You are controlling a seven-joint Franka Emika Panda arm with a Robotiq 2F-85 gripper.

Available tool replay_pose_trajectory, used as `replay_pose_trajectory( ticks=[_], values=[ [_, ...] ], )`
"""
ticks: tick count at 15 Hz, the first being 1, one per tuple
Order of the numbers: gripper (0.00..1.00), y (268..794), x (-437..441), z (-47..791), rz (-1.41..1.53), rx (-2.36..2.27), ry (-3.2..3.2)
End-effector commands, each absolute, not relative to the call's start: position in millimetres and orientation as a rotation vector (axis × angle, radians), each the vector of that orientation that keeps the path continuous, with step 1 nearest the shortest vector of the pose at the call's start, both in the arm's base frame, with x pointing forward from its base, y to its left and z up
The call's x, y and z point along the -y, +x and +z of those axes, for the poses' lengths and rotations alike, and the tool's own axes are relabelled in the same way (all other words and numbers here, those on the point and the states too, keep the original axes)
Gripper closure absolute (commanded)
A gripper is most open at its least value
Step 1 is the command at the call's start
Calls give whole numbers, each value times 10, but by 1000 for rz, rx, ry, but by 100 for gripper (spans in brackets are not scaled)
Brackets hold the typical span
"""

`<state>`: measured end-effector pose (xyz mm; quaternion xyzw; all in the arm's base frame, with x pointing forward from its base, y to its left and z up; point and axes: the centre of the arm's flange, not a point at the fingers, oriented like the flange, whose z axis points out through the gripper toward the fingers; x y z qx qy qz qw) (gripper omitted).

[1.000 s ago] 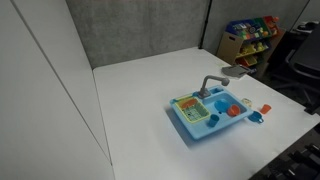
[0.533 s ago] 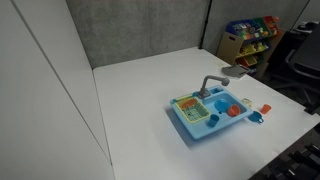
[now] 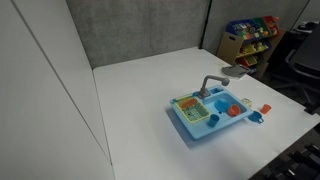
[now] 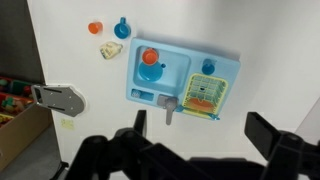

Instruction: Remove the blue cup on the sink and put it in the drying rack

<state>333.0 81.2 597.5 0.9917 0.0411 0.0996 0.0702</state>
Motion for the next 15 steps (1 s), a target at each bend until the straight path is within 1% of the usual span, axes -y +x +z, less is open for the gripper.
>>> replay_pose_trajectory(
  ticks=[1,6,15],
  values=[
    [0,3721,-983,5957,208,-111,2999],
    [0,4078,-1095,5414,95,-96,3026],
    [0,4457,-1162,4613,-113,-11,3041]
  ],
)
